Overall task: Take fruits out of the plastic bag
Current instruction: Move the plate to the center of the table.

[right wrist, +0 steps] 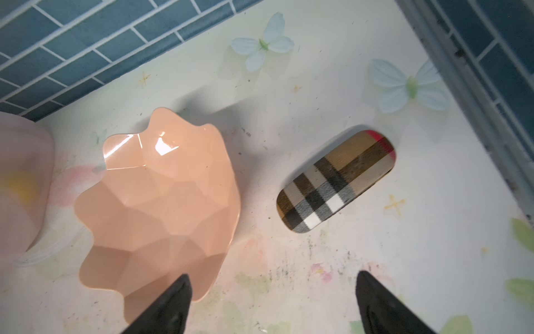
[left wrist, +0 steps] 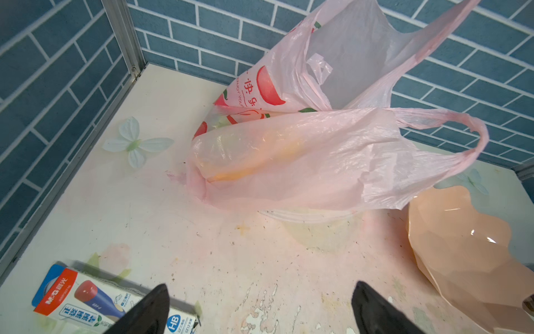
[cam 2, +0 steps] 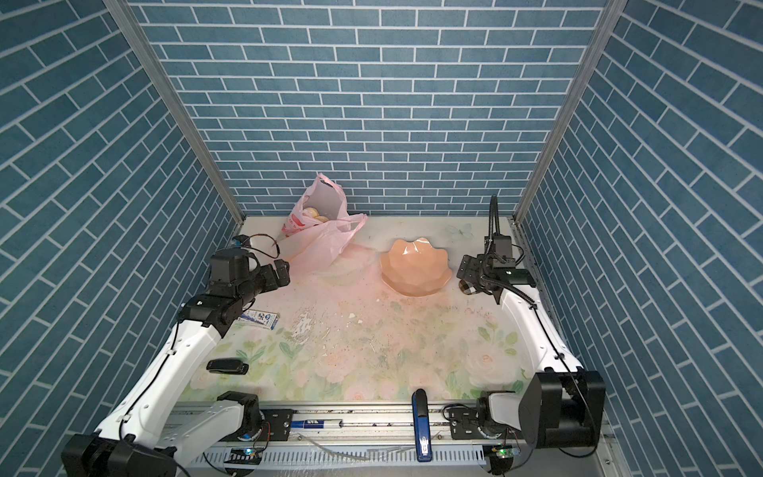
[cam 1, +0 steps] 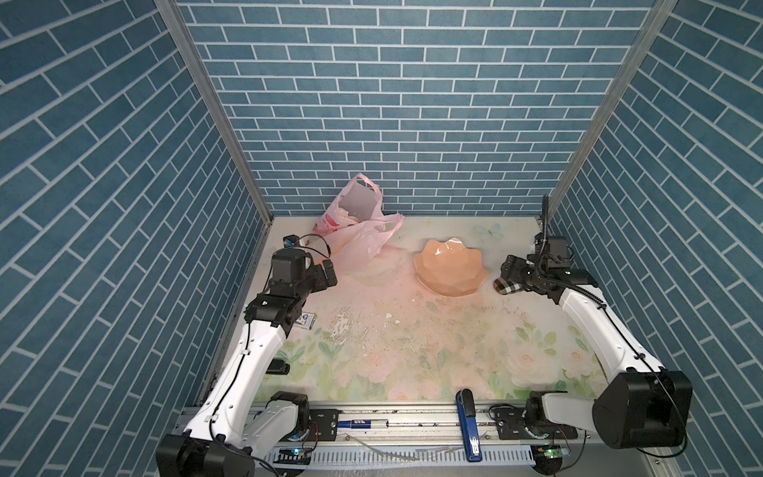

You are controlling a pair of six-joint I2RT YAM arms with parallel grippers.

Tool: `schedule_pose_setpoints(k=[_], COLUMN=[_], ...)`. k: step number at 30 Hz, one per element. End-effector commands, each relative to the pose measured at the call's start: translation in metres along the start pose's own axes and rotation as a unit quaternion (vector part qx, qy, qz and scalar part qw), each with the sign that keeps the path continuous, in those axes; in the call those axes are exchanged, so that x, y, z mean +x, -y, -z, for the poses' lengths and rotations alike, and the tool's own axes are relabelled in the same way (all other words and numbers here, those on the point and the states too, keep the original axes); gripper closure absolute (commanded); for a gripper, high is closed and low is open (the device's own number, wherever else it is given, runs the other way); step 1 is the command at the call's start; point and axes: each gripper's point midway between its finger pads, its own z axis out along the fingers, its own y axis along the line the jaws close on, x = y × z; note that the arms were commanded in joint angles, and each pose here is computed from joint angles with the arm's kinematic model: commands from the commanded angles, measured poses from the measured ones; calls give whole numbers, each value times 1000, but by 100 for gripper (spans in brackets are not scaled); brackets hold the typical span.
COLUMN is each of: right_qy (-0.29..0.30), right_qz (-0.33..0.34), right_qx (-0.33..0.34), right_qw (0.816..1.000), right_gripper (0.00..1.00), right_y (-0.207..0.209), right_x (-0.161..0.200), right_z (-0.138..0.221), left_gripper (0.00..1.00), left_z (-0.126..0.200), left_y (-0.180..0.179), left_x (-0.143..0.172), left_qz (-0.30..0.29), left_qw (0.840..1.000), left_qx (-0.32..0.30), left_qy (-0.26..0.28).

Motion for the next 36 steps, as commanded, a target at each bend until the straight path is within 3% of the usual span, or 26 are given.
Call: schedule_pose_setpoints(k=[1, 5, 28, 36], right_qy=[-37, -58, -117, -128], right_qz=[-26, -34, -48, -50], right_qx=[-6, -24, -86, -105], right_qw=[999, 997, 988, 985], right_gripper=[29, 39, 48, 65], right_y=[-5, -13, -47, -58], right_x=[9, 12, 21, 25], right_z=[-10, -29, -118, -139], left_gripper=[1, 1, 1, 1], left_z=[10, 14, -3, -11], left_y=[5, 2, 9, 8], left_x=[6, 11, 16, 18], left_qz=[-4, -8, -1, -3], left_qw=[1000, 999, 999, 999], left_qx=[5, -7, 5, 1], left_qy=[-22, -32, -40, -49])
